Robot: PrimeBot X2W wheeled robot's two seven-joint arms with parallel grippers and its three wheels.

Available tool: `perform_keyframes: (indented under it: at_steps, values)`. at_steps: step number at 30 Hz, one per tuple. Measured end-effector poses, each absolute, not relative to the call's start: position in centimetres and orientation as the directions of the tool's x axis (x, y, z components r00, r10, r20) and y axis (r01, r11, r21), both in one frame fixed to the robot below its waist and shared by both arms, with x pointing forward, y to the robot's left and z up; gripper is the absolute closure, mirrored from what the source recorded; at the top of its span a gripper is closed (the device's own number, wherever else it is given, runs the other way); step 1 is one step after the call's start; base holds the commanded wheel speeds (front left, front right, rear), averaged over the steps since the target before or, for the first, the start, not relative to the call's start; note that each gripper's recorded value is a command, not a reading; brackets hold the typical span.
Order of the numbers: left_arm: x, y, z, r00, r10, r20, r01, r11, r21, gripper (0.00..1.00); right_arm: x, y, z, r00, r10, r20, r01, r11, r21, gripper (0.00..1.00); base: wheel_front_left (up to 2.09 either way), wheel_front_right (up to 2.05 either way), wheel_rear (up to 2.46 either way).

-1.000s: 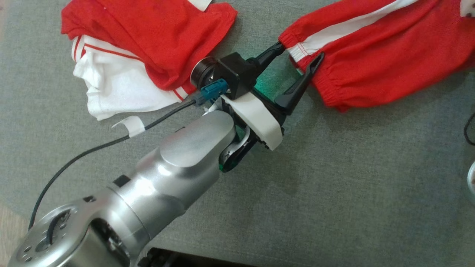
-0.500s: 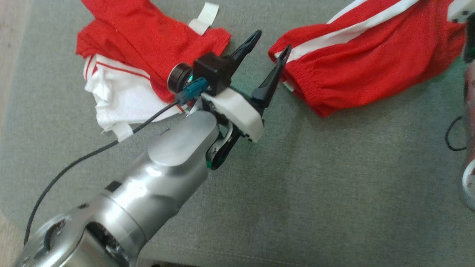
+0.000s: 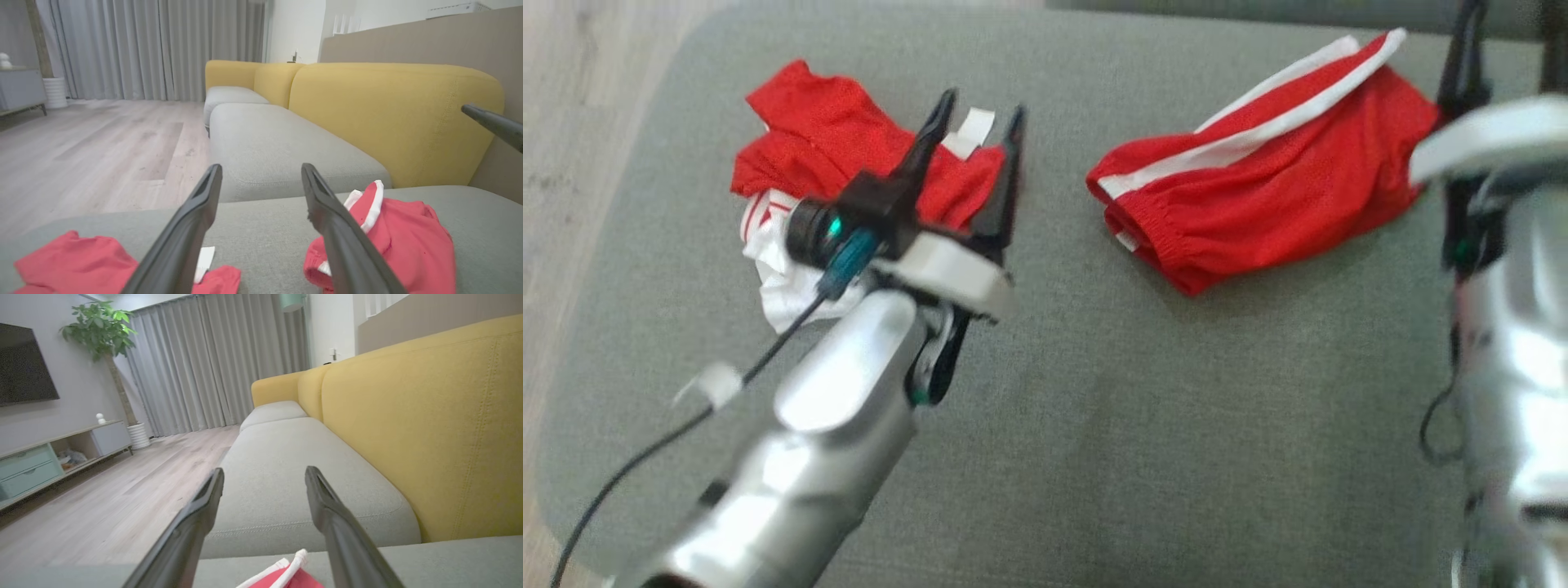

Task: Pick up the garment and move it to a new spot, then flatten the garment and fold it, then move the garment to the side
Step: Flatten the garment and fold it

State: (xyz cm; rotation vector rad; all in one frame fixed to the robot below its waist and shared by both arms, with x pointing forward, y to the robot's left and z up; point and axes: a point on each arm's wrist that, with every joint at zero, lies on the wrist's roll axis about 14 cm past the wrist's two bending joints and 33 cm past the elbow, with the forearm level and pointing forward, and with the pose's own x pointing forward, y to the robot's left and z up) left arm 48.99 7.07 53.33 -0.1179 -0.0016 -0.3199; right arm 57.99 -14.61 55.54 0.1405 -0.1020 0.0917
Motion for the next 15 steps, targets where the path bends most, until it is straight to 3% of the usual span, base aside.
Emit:
perform_keyframes:
  at_steps: [8, 15]
  values:
    - [44.6, 11.8, 55.0, 0.979, -0.166, 0.12, 0.171, 0.985, -0.032, 0.0, 50.1, -14.0, 53.4, 0.982, 0.142, 0.122, -0.161, 0.974, 0.161, 0.0, 0.0, 0.0, 0.0]
    - [39.4, 14.2, 50.6, 0.997, -0.07, 0.032, 0.071, 0.996, -0.049, 0.0, 43.8, -13.9, 49.9, 0.986, 0.156, 0.057, -0.163, 0.973, 0.163, 0.0, 0.0, 0.0, 0.0]
